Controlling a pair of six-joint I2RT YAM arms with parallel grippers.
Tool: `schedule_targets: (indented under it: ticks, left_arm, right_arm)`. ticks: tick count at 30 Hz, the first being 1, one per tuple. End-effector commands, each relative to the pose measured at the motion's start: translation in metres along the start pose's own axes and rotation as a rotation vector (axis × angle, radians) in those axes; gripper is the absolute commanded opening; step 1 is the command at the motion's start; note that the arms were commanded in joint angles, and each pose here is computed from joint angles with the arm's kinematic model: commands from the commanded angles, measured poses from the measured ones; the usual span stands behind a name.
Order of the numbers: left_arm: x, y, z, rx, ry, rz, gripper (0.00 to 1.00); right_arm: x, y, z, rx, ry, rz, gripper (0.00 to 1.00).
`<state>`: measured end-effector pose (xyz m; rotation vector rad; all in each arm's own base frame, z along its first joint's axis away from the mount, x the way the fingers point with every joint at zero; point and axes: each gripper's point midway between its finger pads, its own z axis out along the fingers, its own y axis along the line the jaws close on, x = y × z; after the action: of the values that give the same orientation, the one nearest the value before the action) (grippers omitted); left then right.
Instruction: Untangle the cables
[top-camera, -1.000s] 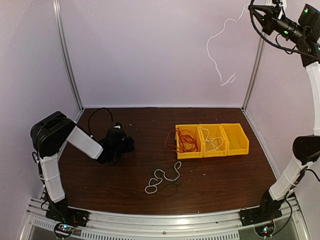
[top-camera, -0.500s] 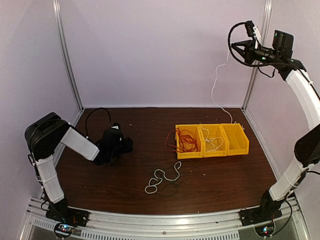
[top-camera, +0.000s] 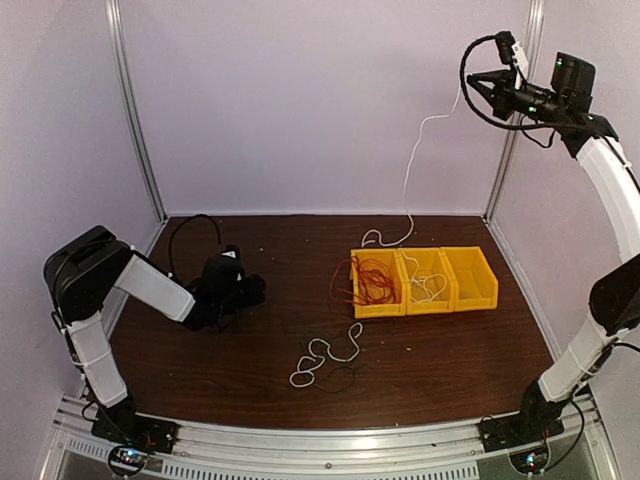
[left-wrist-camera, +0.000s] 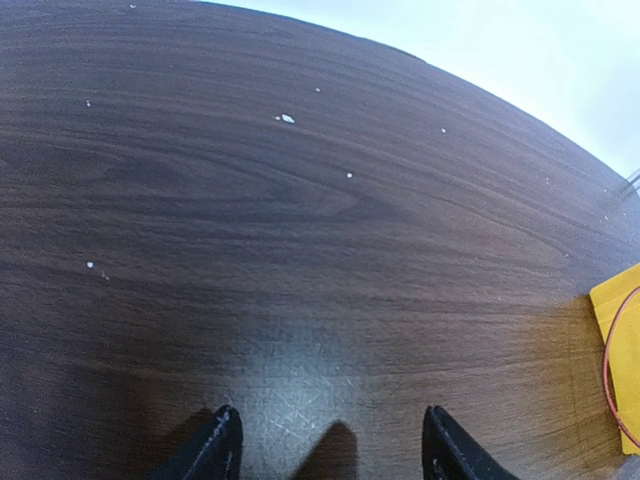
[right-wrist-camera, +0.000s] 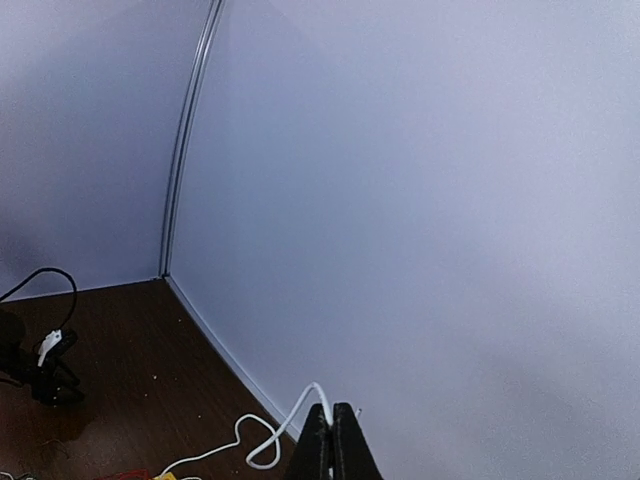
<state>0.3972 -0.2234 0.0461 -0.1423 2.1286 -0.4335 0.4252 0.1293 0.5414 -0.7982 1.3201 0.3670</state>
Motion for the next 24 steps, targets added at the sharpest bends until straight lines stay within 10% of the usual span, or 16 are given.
schedule_targets:
  ticks: [1, 24]
  left_arm:
    - [-0.015, -0.006, -0.006, 0.029, -0.043, -0.007, 0.62]
    - [-0.011, -0.007, 0.001, 0.025, -0.029, 0.001, 0.63]
  right_arm:
    - [-0.021, 0.002, -0.007, 0.001, -0.050, -0.024, 0.00]
    - [0.112, 0.034, 0.001, -0.059, 0.137, 0.133, 0.00]
